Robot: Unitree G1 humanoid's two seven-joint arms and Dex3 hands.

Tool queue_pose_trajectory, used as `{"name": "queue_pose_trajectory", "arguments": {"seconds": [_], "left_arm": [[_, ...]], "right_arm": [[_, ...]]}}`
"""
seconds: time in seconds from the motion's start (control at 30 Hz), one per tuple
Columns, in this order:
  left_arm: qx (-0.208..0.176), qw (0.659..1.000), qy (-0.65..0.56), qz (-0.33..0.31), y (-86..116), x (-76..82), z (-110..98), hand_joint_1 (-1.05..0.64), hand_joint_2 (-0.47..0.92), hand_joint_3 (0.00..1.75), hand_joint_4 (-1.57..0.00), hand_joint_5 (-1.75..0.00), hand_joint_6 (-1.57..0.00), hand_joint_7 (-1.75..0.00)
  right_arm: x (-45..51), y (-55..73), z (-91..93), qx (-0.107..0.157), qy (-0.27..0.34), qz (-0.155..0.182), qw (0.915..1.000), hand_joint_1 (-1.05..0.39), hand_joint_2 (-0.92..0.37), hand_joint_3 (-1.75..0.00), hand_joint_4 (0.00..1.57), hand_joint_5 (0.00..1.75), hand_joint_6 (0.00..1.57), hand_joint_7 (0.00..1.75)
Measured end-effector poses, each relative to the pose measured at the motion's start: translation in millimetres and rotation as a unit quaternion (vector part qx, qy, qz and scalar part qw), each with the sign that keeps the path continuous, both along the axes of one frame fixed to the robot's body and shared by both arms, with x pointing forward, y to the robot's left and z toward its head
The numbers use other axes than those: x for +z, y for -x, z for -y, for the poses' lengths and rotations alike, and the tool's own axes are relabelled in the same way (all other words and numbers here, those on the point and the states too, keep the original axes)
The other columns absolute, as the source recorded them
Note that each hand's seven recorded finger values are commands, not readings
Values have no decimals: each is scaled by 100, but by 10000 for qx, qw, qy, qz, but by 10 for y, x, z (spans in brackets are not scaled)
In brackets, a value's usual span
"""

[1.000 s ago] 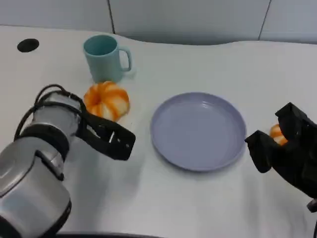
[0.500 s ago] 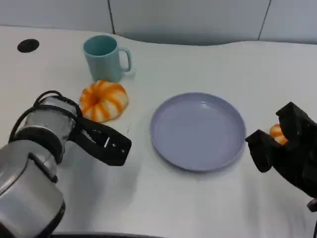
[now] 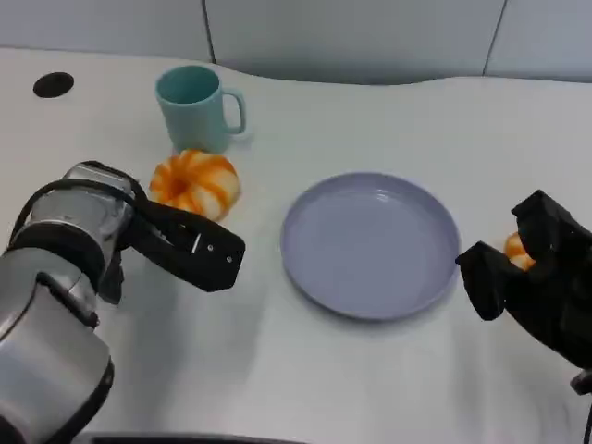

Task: Grasp the bread from the table and place it into the plate.

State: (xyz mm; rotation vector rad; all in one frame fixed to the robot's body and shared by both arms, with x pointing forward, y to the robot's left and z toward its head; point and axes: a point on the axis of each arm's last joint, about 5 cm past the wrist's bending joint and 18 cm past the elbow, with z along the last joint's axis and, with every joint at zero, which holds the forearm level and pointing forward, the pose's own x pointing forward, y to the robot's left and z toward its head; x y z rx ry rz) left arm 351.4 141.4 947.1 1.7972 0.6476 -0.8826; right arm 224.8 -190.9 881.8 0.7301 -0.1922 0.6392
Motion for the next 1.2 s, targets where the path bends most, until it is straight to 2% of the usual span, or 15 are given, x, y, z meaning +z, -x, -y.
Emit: {"name": "queue_pose_trajectory", "arguments": {"seconds": [0.1,0.2,0.27,0.7,1.07,1.2], "left_arm": [[-360,9990,245,140,-60,177,30,-20,92,24,-53,-3,-44,-1],[-398,9952,601,657,-133,404,43,-20,92,25,-54,-3,-45,-1],[-402,9930,704,860,-151,464,54,-21,92,25,-56,-4,-45,-1],[-433,9862,845,1353,-151,458,76,-18,92,19,-53,-1,-44,0],[-403,9863,854,1352,-149,443,115,-25,92,13,-52,-1,-44,0],[-382,9859,909,1355,-149,446,113,-21,92,13,-54,-2,-43,0]], "right_arm": [[-3,-3,2,20,2,5,10000,-40,-85,0,86,175,66,174],[1,-7,3,23,5,12,10000,-40,-84,0,86,175,66,174],[0,-7,4,22,5,11,10000,-39,-85,0,86,175,66,174],[-4,-6,7,8,4,-6,10000,-39,-84,0,86,175,66,175],[-11,-5,13,17,-11,-34,10000,-39,-83,0,86,175,70,167],[-18,-4,13,44,-32,-71,10000,-39,-83,0,87,175,70,169]]}}
